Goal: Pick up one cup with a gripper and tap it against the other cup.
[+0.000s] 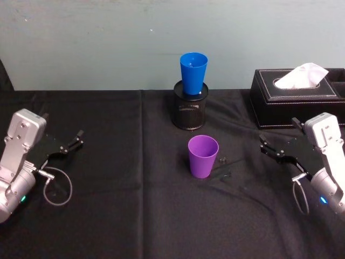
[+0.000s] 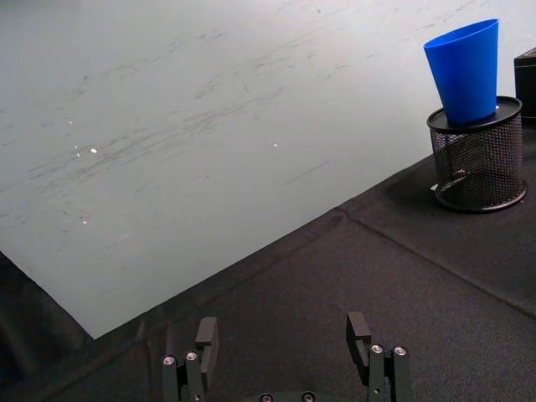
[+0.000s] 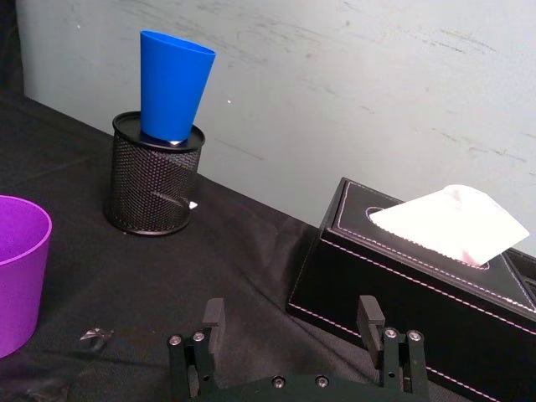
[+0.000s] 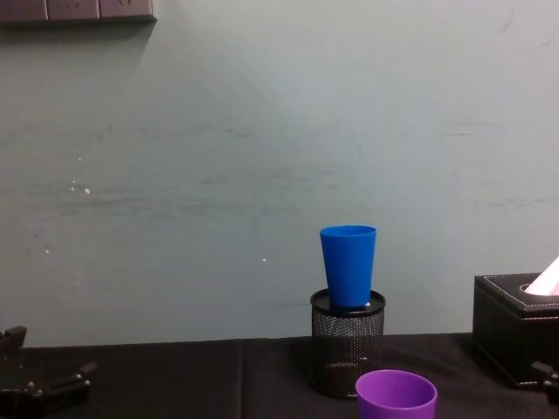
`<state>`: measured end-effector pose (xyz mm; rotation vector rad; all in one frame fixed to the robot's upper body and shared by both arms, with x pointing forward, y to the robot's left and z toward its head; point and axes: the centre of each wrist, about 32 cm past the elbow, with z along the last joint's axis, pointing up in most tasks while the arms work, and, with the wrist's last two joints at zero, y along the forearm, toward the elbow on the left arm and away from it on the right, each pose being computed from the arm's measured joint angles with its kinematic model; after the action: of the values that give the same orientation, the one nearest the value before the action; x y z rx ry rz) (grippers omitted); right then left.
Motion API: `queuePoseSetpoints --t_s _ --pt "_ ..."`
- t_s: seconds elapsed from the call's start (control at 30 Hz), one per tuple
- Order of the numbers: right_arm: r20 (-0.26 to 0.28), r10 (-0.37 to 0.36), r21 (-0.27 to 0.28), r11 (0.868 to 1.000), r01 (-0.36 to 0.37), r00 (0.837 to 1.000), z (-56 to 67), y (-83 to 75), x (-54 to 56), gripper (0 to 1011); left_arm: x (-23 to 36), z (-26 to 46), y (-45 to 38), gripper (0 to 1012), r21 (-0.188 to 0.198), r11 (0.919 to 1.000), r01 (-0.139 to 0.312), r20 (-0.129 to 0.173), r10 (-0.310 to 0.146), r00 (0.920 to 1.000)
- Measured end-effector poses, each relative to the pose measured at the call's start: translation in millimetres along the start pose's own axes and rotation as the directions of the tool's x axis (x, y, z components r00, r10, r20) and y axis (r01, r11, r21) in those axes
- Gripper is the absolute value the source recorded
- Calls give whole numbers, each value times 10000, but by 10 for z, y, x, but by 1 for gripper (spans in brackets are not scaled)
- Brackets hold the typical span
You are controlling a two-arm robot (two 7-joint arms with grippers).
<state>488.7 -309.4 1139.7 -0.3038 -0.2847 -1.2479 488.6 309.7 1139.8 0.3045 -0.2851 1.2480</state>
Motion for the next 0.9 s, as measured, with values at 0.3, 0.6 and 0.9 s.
queuePoseSetpoints --t_s 0.3,0.6,0.9 --pt "5 -2 -3 10000 2 10000 0 -1 2 1003 0 0 0 1000 0 10000 0 0 0 10000" --pt "6 -2 -3 10000 2 10000 0 -1 2 1003 0 0 0 1000 0 10000 0 -1 0 10000" --pt "6 -1 -4 10000 1 10000 -1 -1 2 1003 0 0 0 1000 0 10000 0 -1 0 10000"
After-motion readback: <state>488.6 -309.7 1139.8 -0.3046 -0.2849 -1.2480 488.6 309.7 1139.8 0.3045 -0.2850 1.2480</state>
